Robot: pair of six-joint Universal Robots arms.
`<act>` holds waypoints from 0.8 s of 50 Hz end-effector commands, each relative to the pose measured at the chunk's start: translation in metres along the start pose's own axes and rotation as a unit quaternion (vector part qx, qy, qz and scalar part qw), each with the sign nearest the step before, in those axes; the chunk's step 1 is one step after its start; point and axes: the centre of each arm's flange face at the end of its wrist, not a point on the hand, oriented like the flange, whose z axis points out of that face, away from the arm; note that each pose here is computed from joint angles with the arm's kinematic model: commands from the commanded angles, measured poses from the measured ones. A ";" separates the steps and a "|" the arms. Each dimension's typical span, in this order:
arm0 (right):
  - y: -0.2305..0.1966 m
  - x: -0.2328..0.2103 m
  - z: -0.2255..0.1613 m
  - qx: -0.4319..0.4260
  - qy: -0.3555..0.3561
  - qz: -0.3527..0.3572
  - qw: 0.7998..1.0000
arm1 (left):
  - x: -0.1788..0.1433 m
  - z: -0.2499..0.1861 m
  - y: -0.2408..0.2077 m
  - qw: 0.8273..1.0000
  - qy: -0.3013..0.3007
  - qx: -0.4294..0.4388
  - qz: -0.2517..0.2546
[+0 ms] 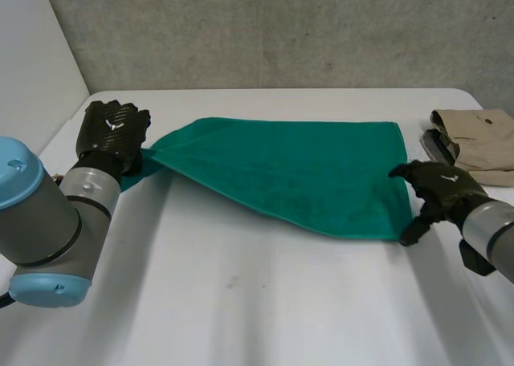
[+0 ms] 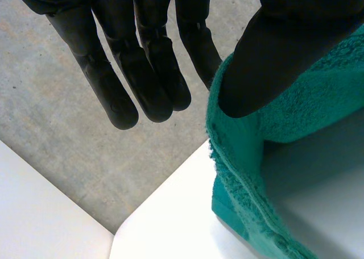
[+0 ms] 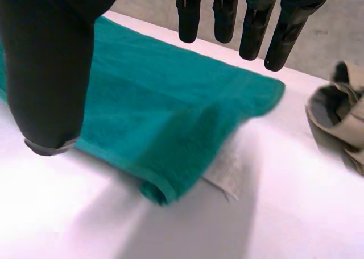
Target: Fold the laundry.
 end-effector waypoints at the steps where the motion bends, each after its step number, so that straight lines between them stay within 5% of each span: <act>1: 0.017 0.007 0.004 0.007 -0.009 0.000 1.000 | -0.001 0.001 0.000 1.000 -0.001 0.000 0.000; 29: 0.045 0.021 0.062 0.001 0.007 -0.042 0.999 | -0.004 0.002 0.002 1.000 -0.006 -0.003 -0.003; 40: 0.001 0.031 0.051 0.045 0.025 -0.072 0.996 | -0.008 -0.005 0.003 0.999 0.004 -0.034 0.002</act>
